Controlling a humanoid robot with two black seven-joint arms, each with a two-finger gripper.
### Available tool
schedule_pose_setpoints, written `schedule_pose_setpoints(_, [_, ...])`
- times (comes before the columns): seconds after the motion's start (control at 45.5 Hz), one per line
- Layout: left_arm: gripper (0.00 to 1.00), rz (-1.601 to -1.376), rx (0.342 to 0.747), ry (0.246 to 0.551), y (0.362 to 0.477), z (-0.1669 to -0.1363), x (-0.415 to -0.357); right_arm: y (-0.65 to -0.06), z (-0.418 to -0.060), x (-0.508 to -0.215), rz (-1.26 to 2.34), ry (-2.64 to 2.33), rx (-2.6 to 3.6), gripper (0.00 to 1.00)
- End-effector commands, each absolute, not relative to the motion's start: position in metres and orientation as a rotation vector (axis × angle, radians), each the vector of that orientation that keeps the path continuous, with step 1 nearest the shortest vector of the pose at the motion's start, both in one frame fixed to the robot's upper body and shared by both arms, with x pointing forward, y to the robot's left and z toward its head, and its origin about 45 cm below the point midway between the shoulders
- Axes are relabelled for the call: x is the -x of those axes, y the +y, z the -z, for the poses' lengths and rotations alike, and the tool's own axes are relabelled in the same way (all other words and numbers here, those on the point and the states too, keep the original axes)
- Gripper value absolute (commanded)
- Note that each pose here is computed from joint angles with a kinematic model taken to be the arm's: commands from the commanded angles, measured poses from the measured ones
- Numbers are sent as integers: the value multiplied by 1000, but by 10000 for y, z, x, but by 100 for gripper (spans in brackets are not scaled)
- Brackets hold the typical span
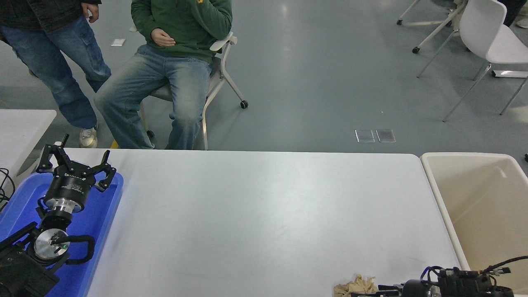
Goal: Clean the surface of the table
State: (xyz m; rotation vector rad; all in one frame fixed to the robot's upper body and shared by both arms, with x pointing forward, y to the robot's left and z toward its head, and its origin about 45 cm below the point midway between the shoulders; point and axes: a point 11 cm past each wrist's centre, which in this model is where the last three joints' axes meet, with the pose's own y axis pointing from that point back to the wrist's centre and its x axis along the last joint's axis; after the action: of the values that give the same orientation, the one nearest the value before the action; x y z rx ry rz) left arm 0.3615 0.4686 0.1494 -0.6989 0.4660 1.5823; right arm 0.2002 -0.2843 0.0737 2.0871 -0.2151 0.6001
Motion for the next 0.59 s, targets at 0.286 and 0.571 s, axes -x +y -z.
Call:
schedule_pose_setpoints(0.286, [100, -1583, 698, 467, 4687, -1491, -3612, -2830, -715, -1979, -594, -183, -2085, 28])
schedule_pose_setpoints(0.571, [100, -1583, 698, 467, 4687, -1491, -3612, -2938, -747, -1978, -553, -167, -2069, 0])
